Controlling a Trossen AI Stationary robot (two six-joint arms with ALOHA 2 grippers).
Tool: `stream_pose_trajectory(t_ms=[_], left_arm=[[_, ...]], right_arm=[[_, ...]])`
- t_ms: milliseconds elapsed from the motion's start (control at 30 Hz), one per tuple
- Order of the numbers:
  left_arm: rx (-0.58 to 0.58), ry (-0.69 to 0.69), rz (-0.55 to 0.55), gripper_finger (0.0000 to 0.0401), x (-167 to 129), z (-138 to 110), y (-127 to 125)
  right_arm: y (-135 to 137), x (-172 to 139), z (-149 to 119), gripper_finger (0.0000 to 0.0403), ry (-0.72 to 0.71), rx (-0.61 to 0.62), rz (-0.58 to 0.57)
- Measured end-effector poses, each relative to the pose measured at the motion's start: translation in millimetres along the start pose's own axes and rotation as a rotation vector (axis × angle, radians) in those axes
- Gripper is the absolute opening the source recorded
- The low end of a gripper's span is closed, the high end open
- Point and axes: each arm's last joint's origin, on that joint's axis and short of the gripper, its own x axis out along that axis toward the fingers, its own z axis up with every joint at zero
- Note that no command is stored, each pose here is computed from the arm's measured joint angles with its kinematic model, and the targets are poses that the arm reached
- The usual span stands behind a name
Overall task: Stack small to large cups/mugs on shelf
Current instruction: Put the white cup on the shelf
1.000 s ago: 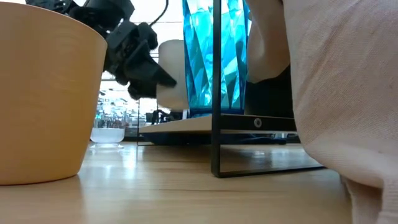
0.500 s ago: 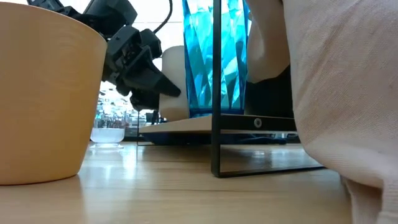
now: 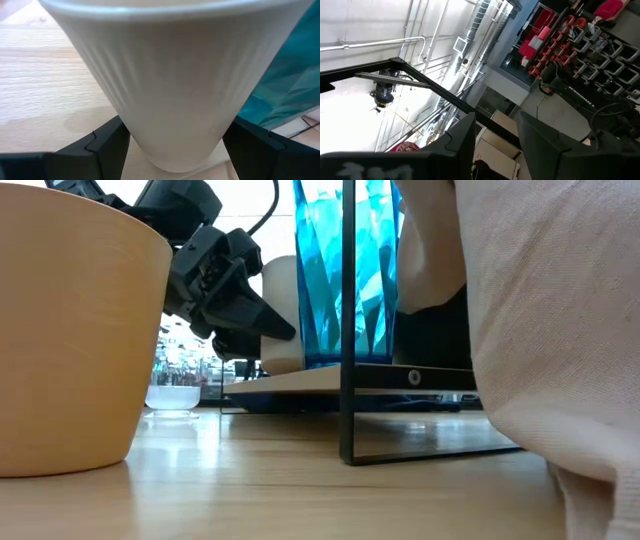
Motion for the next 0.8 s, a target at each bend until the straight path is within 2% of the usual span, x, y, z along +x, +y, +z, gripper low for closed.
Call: stream_pose_trajectory(t_ms=[300, 800], left_arm=[[0.005, -0.025, -0.009, 0.0318, 0.4, 2.0, -0.7], [0.068, 0.011, 0.043, 0.0321, 0.3, -2.0, 2.0]], right_arm=[[0.0, 0.0, 0.0, 0.0137, 0.0, 0.0, 0.0], [0.0, 0.0, 0.0, 0.0137, 0.0, 0.0, 0.0]])
